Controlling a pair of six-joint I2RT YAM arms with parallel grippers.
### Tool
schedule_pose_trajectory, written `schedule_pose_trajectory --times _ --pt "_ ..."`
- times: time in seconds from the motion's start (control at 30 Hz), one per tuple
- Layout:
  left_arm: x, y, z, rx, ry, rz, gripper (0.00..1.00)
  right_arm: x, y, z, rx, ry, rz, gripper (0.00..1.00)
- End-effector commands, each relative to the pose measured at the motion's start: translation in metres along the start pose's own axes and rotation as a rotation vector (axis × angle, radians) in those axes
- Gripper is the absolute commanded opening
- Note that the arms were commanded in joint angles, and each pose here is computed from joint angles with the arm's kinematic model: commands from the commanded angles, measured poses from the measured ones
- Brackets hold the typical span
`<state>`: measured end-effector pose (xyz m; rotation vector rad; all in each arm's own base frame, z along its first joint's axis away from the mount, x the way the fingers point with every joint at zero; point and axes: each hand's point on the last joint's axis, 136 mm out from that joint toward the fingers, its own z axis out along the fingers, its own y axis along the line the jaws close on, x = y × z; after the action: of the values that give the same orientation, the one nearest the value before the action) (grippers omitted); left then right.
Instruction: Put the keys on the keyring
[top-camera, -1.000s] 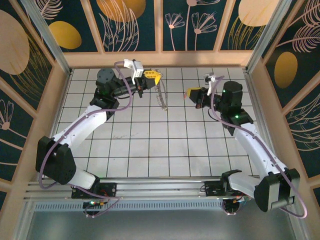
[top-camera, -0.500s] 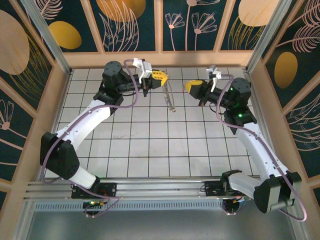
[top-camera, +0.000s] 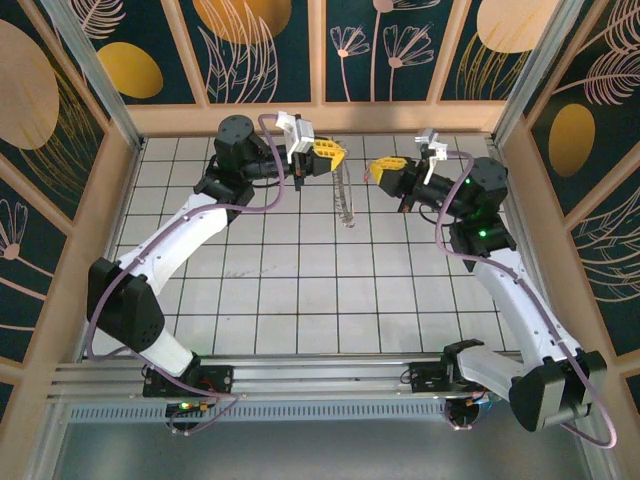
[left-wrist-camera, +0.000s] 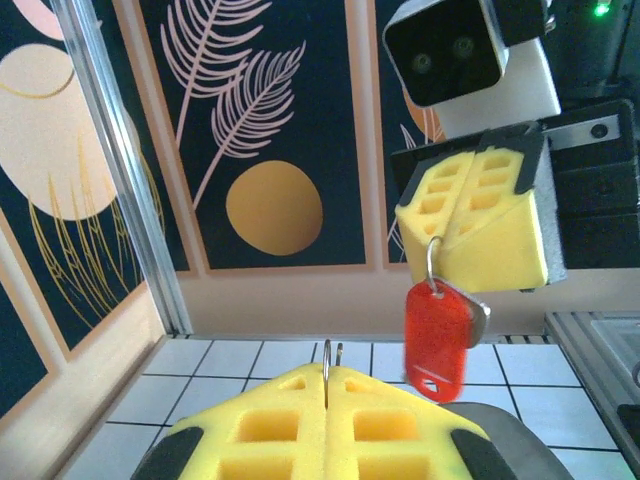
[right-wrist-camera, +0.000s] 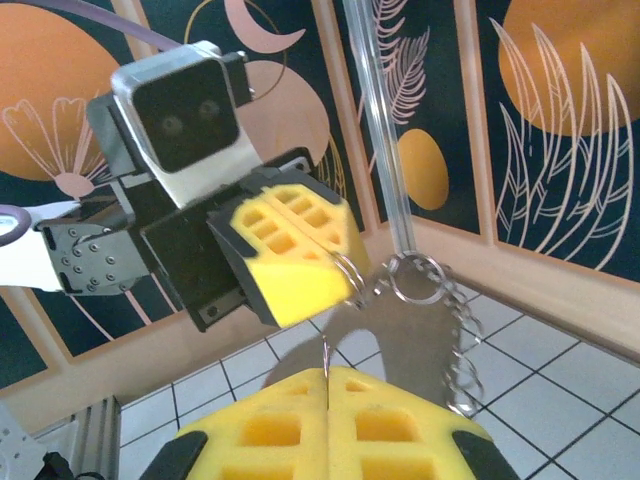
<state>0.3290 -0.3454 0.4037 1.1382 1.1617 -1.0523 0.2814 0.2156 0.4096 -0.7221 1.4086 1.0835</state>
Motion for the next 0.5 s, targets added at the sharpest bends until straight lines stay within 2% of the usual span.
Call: schedule_pose_trajectory --times 0.0,0.47 --pt "-0.013 -0.004 0.003 0.02 -0.015 0.039 0.0 -0.023 0.017 0.004 -0.052 -0.046 -0.099 0.0" --pt "-0.022 0.007 -0.008 -0.176 0.011 0.142 0.0 -0.014 0.008 0.021 0.087 -0.051 -0.135 0.0"
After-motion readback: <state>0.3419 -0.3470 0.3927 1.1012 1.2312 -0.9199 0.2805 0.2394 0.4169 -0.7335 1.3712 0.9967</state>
